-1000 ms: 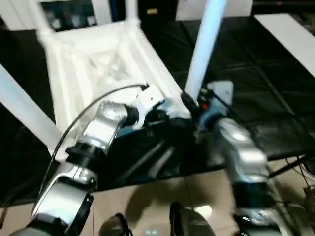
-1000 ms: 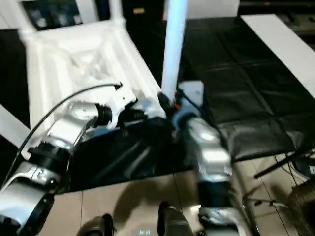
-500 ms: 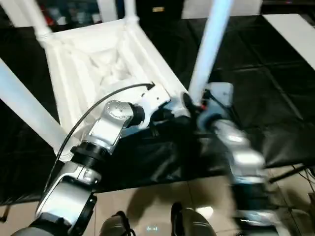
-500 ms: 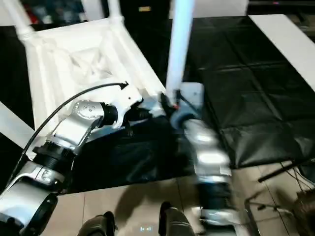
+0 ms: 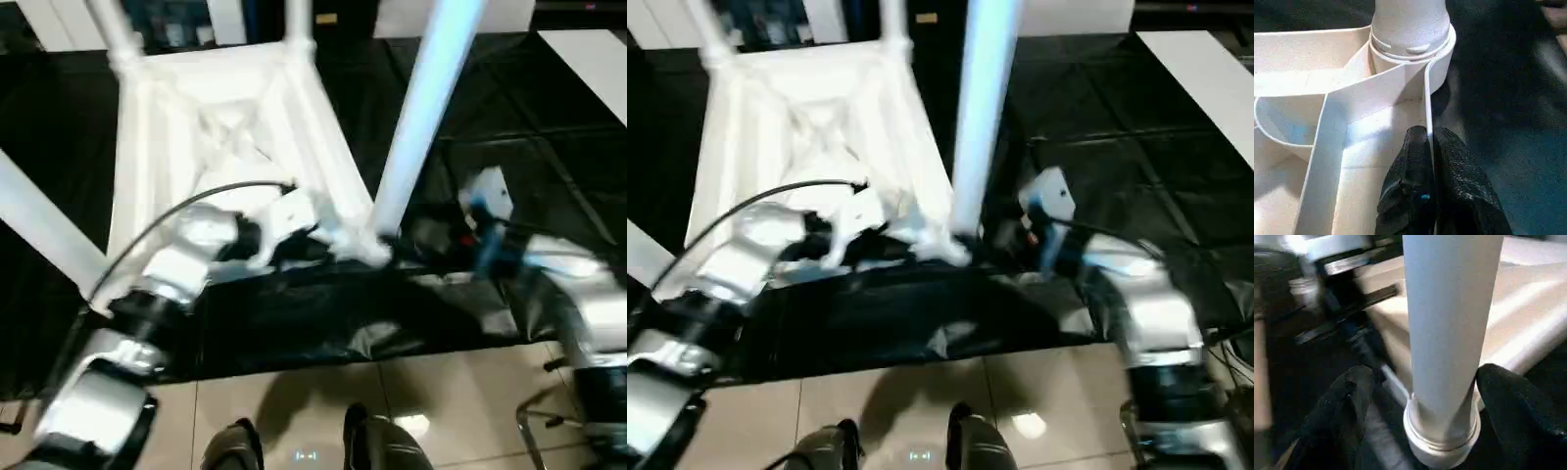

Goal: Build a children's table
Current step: Rotate leg to tighten

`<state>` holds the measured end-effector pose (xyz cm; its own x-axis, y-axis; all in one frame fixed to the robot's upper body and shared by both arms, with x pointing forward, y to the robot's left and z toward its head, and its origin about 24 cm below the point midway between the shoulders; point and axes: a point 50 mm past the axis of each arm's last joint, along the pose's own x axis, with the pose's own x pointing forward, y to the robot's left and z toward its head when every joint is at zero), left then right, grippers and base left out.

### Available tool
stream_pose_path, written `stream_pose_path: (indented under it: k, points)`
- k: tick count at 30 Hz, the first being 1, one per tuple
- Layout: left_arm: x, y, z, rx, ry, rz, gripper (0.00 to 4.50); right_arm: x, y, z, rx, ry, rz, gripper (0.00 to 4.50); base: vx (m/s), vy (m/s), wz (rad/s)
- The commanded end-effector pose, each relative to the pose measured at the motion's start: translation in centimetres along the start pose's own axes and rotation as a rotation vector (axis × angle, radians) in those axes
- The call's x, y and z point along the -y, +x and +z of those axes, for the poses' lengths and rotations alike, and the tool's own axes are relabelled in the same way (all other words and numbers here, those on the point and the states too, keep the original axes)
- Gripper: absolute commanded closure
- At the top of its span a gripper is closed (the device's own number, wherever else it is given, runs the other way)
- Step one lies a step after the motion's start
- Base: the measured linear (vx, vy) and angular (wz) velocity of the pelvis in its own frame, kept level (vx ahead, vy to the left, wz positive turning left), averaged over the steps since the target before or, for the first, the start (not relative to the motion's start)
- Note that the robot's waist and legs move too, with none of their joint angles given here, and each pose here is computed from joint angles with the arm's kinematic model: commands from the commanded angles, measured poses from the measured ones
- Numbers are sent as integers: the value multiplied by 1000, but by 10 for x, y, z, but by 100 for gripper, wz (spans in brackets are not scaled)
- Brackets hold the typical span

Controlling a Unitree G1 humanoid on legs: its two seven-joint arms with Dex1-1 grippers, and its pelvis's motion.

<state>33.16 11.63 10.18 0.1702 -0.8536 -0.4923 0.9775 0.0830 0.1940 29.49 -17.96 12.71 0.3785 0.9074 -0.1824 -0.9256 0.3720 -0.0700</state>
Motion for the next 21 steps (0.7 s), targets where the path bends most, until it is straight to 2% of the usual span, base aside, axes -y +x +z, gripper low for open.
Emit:
stream_pose_path:
  k: [1, 5, 7, 9, 15, 19, 21]
  points:
    - [12, 10, 3, 8, 50, -144, 450, -6, 7, 1, 0, -12, 154, 83, 0, 0, 0]
    - [16, 5, 1, -7, 76, -222, 450, -4, 7, -2, -56, -16, 247, 83, 0, 0, 0]
    - [19, 3, -1, -29, 97, -271, 450, -4, 6, -7, -116, -20, 315, 108, 0, 0, 0]
    - [20, 2, -3, -41, 107, -298, 450, -4, 7, -11, -149, -28, 357, 108, 0, 0, 0]
    - [20, -2, -3, -48, 120, -310, 450, -3, 12, -14, -154, -20, 417, 173, 0, 0, 0]
    - [19, -3, -4, -54, 126, -308, 450, -4, 12, -14, -159, -24, 444, 192, 0, 0, 0]
    - [19, -3, -4, -54, 129, -306, 450, -4, 12, -14, -159, -26, 458, 215, 0, 0, 0]
